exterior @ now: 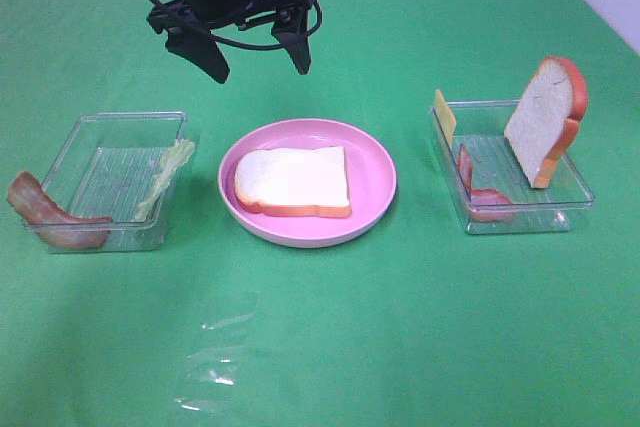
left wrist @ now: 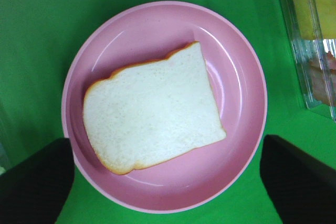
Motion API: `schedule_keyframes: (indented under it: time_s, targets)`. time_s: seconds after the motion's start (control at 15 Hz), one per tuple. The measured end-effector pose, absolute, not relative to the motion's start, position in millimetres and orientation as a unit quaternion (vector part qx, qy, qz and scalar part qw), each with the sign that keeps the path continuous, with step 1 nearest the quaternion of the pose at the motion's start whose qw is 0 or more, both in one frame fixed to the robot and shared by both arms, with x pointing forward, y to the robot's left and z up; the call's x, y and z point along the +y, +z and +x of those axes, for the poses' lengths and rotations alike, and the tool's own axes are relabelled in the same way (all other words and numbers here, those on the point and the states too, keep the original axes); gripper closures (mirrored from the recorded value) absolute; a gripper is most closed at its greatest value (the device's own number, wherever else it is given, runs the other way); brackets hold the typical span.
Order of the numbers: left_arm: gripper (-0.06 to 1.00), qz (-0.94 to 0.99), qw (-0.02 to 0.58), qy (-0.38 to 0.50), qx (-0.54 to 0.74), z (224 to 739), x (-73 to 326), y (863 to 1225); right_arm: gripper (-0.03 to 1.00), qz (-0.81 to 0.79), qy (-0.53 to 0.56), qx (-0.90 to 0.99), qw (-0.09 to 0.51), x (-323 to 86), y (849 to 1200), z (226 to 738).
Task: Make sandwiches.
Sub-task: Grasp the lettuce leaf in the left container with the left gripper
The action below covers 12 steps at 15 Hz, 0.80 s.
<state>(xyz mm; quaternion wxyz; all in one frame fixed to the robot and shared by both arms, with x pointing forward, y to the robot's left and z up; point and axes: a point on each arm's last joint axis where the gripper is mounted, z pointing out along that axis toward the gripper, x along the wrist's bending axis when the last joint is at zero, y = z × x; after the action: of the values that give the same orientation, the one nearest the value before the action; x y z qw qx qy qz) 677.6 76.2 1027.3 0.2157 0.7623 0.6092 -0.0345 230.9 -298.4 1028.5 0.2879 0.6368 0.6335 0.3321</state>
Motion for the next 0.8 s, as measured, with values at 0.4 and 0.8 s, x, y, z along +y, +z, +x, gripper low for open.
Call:
schedule_keyframes:
  time_s: [0.4,0.8]
  targets:
    - [0.07,0.773,0.144,0.048,0.616,651,109,1043,-0.01,0.637,0.332,0.634,0.288,-298,1028,231]
    - [0.07,0.778,0.044,0.031,0.626,645,118,984,-0.01,0.637,0.332,0.634,0.288,-298,1028,231]
